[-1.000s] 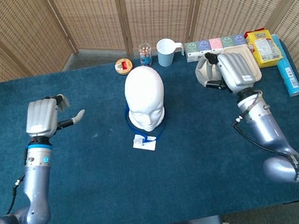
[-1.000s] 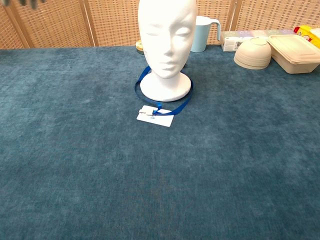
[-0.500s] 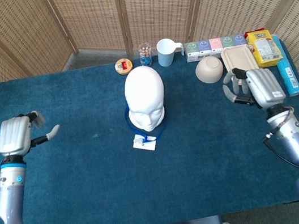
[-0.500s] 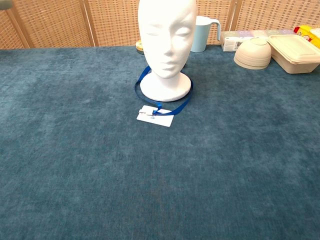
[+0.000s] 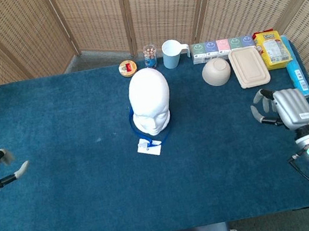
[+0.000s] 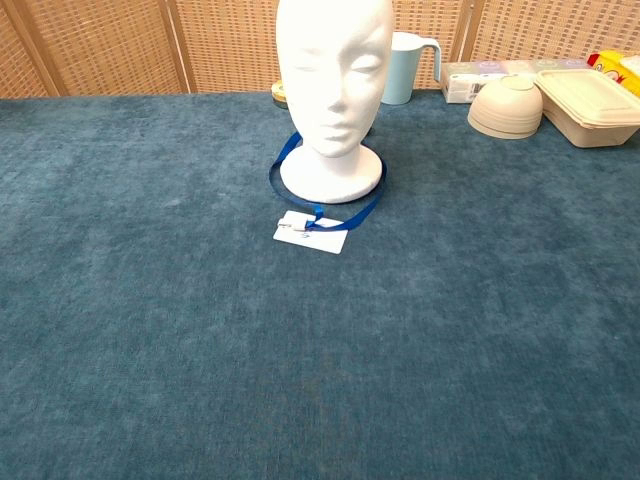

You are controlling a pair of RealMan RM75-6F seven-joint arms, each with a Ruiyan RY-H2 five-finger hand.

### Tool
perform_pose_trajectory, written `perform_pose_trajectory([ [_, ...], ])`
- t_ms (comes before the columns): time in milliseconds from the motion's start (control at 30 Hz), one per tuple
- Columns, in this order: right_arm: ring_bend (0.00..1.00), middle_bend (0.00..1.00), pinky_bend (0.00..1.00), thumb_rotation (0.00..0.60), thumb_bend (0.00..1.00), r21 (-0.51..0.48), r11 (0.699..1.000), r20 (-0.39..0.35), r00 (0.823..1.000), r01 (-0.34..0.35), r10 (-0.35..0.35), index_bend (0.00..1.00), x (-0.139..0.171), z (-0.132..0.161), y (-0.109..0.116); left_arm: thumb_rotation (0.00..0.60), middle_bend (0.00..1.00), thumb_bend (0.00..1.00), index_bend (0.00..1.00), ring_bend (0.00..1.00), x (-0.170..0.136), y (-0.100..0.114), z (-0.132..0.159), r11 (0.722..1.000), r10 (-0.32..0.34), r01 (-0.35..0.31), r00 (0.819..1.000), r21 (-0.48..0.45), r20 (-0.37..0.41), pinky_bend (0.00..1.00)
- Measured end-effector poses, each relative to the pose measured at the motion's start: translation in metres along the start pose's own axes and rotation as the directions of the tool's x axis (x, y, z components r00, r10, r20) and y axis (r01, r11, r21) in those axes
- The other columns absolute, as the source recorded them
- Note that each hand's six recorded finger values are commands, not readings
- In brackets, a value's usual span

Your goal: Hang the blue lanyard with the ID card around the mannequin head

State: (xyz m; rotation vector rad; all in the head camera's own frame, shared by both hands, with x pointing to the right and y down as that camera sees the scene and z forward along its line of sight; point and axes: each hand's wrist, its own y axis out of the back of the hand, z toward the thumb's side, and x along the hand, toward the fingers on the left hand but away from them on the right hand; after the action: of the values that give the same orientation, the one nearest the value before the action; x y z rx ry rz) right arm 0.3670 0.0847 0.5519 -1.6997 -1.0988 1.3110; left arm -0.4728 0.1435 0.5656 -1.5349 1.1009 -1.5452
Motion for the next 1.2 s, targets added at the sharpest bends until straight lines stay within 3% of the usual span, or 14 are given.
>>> perform_pose_trajectory([
  [300, 0.67, 0.64, 0.63, 0.224, 0.48, 0.047, 0.999, 0.032, 0.999, -0.003, 0.002, 0.47, 0.029, -0.012, -0.006, 0.152, 0.55, 0.17, 0.50, 0.46, -0.027, -0.009, -0.022, 1.000, -0.002, 0.001, 1.000, -0.016, -0.019, 0.49],
  [567, 0.67, 0.64, 0.63, 0.224, 0.48, 0.088, 0.996, 0.093, 0.995, 0.015, -0.023, 0.47, 0.065, -0.021, -0.009, 0.152, 0.55, 0.17, 0.50, 0.46, -0.061, -0.016, -0.029, 1.000, 0.012, -0.011, 1.000, -0.017, 0.010, 0.47],
  [900, 0.67, 0.64, 0.63, 0.227, 0.48, 0.099, 0.995, 0.177, 0.984, 0.003, -0.020, 0.47, 0.115, -0.030, -0.015, 0.153, 0.55, 0.17, 0.50, 0.46, -0.101, -0.023, -0.029, 0.999, -0.007, 0.007, 1.000, -0.039, -0.003, 0.47],
  [1200, 0.67, 0.64, 0.63, 0.227, 0.48, 0.090, 0.996, 0.195, 0.981, 0.001, -0.018, 0.48, 0.138, -0.035, -0.013, 0.152, 0.55, 0.17, 0.50, 0.46, -0.126, -0.029, -0.025, 0.997, -0.042, 0.041, 0.999, -0.065, -0.015, 0.46],
])
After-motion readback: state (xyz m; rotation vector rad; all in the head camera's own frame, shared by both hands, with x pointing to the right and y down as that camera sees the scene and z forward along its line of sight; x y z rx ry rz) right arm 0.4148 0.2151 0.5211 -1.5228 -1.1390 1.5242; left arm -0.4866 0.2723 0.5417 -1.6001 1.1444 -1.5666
